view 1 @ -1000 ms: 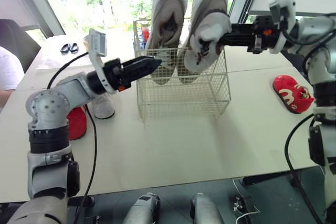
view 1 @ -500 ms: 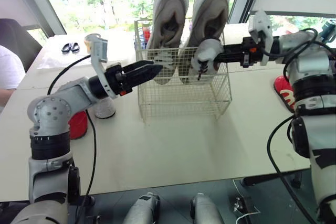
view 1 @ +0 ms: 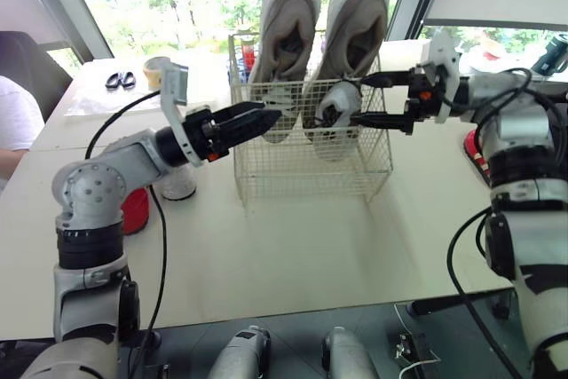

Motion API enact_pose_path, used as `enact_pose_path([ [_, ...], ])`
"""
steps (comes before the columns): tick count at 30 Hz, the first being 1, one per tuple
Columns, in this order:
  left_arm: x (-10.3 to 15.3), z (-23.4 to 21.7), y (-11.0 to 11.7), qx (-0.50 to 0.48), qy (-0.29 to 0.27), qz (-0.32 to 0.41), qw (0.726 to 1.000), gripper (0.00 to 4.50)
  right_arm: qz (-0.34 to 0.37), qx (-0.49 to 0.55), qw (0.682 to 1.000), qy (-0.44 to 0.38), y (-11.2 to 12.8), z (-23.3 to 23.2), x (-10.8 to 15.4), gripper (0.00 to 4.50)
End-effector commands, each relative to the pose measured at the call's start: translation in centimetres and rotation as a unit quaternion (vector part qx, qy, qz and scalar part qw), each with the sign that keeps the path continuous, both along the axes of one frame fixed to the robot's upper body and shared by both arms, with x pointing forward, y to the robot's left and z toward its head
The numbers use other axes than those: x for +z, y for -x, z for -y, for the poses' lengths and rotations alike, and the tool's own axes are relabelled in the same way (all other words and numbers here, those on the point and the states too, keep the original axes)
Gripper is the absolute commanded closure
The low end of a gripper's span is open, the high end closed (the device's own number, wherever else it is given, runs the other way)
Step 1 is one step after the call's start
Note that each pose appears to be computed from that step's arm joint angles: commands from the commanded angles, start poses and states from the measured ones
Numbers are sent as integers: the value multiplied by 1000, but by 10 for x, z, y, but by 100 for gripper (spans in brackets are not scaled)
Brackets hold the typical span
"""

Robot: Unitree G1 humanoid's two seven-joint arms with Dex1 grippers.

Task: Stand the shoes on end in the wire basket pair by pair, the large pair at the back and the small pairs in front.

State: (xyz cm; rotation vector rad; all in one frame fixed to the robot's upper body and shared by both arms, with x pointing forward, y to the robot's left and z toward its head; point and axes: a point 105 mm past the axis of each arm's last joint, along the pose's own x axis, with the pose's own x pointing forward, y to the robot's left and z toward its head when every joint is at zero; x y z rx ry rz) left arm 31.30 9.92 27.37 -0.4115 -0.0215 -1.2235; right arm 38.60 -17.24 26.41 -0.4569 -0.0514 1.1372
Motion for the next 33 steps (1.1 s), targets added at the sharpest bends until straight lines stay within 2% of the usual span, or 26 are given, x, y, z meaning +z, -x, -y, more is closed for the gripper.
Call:
enact_pose_path([
  [1, 13, -1, 3, -1, 4, 30, 1000, 0, 68, -7, 998, -5, 15, 6, 35, 4],
  [6, 17, -15, 0, 35, -23, 42, 998, 0, 124, -24, 992, -12, 39, 8, 65, 4],
  [11, 31, -47, -15, 142, -54, 65, 986, 0, 153, -18, 988, -17, 67, -2, 86, 4],
  [13, 33, -71, -32, 224, -83, 56, 969, 0, 158, -6, 987, -8, 78, -11, 89, 4],
  [15, 31, -103, -55, 329, -126, 28, 935, 0, 164, 14, 986, 10, 90, -22, 87, 4],
  [17, 17, -130, -79, 414, -181, -8, 892, 0, 171, 36, 985, 10, 98, -35, 88, 4],
  [20, -10, -143, -96, 457, -227, -76, 857, 0, 177, 43, 983, 9, 100, -40, 90, 4],
  [28, -57, -159, -109, 499, -236, -197, 811, 0, 177, 44, 983, 10, 101, -44, 90, 4],
  [33, -74, -159, -106, 500, -247, -227, 798, 0, 175, 39, 984, 11, 102, -43, 87, 4],
])
